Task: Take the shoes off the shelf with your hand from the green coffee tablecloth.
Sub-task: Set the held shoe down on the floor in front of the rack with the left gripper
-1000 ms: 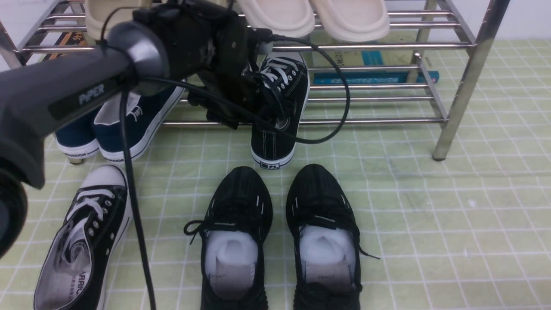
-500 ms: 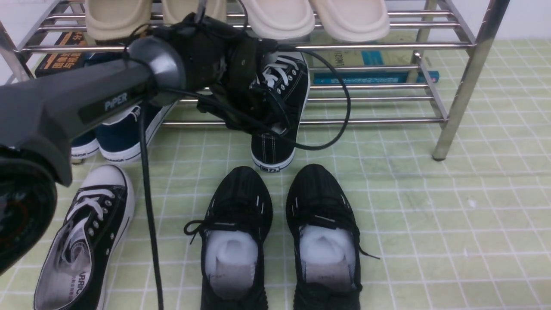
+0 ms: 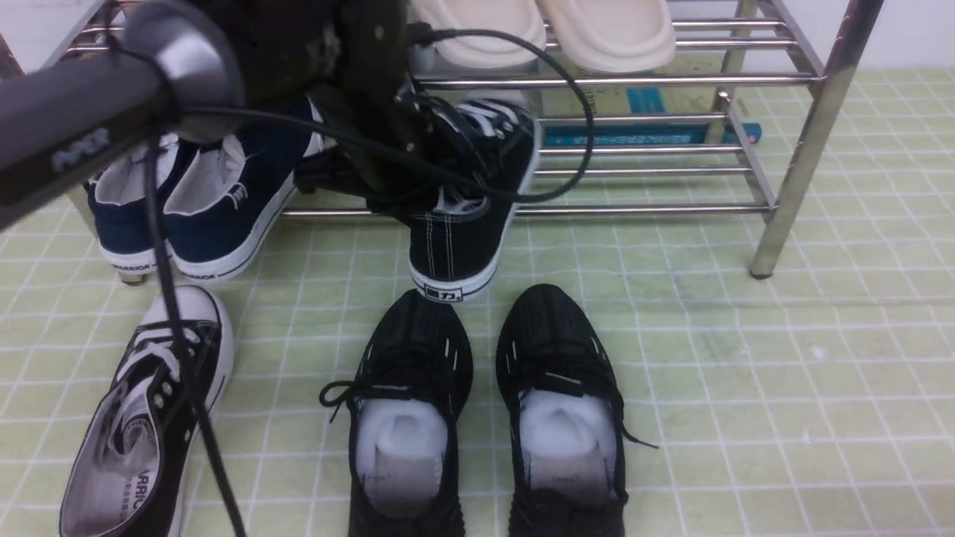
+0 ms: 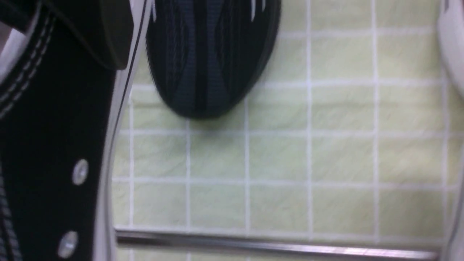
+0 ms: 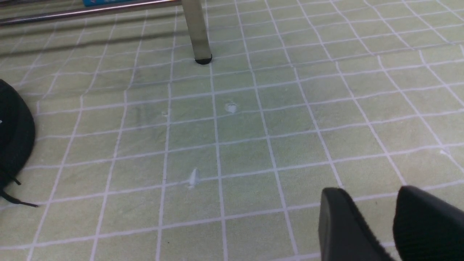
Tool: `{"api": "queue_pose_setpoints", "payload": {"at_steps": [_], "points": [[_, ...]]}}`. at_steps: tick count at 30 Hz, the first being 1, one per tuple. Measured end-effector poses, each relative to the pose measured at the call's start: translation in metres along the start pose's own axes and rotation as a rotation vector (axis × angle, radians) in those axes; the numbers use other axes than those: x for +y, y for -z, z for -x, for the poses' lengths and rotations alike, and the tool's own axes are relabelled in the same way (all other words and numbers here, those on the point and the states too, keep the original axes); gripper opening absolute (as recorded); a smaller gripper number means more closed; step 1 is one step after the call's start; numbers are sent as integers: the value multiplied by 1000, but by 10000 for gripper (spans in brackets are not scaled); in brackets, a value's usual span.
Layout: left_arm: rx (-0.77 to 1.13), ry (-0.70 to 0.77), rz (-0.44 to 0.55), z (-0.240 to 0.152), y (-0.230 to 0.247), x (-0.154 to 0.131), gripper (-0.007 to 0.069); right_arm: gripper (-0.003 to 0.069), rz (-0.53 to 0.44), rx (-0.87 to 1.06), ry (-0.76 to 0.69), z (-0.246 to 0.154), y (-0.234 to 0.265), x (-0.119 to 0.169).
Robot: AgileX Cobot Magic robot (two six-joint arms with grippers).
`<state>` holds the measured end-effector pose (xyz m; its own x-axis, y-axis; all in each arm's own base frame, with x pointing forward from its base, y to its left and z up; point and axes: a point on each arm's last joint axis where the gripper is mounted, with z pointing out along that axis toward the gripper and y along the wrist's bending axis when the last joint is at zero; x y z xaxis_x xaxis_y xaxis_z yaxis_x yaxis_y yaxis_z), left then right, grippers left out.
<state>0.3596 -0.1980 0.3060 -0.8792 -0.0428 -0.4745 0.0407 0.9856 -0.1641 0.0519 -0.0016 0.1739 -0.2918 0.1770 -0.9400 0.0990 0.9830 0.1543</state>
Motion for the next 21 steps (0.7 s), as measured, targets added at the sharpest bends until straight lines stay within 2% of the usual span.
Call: {"api": "queue_pose_setpoints", "payload": {"at_steps": [9, 17, 21], "points": [[103, -42, 97, -12, 35, 14, 12, 237, 0, 0, 0, 0, 0, 0], [97, -53, 116, -24, 67, 26, 13, 237, 0, 0, 0, 0, 0, 0], [91, -45, 118, -48, 90, 43, 15, 237, 0, 0, 0, 0, 0, 0]]}}
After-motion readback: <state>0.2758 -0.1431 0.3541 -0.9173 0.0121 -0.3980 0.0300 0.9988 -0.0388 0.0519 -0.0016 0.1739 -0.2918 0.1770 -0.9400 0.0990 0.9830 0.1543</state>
